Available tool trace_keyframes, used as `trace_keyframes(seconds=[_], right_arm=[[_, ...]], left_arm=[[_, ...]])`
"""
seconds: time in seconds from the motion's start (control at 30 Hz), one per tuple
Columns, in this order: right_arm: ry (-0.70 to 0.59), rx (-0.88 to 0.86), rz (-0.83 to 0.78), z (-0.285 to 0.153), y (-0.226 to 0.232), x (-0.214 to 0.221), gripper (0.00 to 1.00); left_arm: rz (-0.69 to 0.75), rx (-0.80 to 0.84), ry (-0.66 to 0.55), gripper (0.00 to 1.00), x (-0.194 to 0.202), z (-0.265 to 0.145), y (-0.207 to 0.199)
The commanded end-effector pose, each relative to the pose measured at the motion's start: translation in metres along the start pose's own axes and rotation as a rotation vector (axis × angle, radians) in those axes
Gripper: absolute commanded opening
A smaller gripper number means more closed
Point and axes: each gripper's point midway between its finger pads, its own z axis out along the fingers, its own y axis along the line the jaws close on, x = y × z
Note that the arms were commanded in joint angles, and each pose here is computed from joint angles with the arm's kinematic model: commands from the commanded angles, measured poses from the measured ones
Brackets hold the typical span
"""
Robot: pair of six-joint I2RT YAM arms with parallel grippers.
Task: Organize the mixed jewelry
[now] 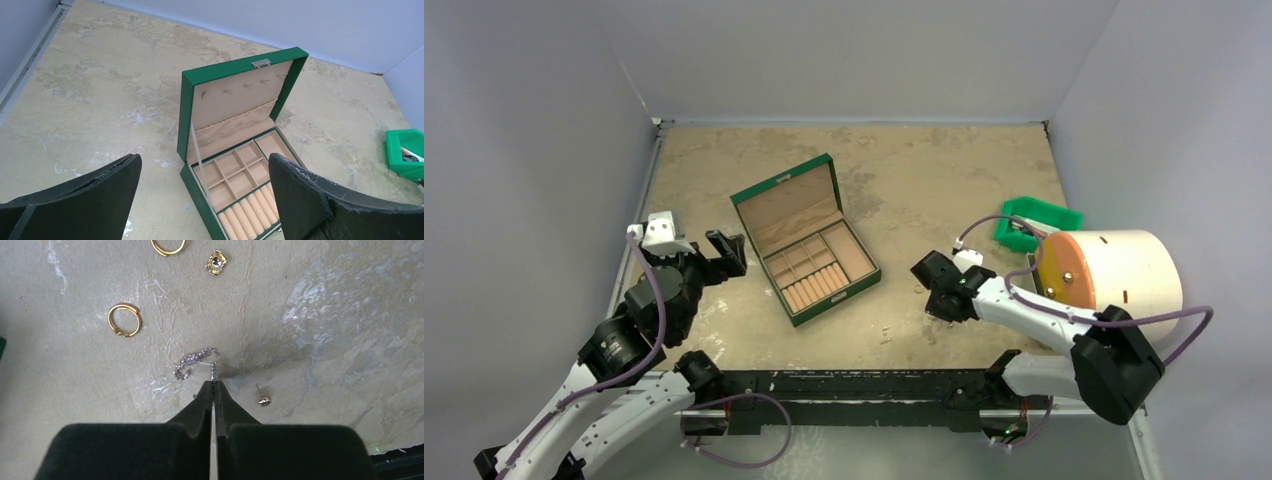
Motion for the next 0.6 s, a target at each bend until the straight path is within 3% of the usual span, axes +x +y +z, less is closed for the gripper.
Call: trace_keyframes(seconds=[0.0,0.3,0.57], right_arm=[[-0.064,0.015,0.028,-0.012,-0.01,-0.015,0.0],[-0.172,-0.136,-0.017,-0.049,0.017,-0.053,0.0],[-0.297,-0.413,-0.135,-0.087,0.076,-0.089,0.0]], left_arm=[[-0.04,0.011,-0.042,0.99,-0.019,-0.003,-0.004],[-0.042,0.014,-0.044,0.99,-0.019,-0.003,-0.004],[-0.046,0.016,-0.05,0.99,-0.021,-0.004,-0.004]])
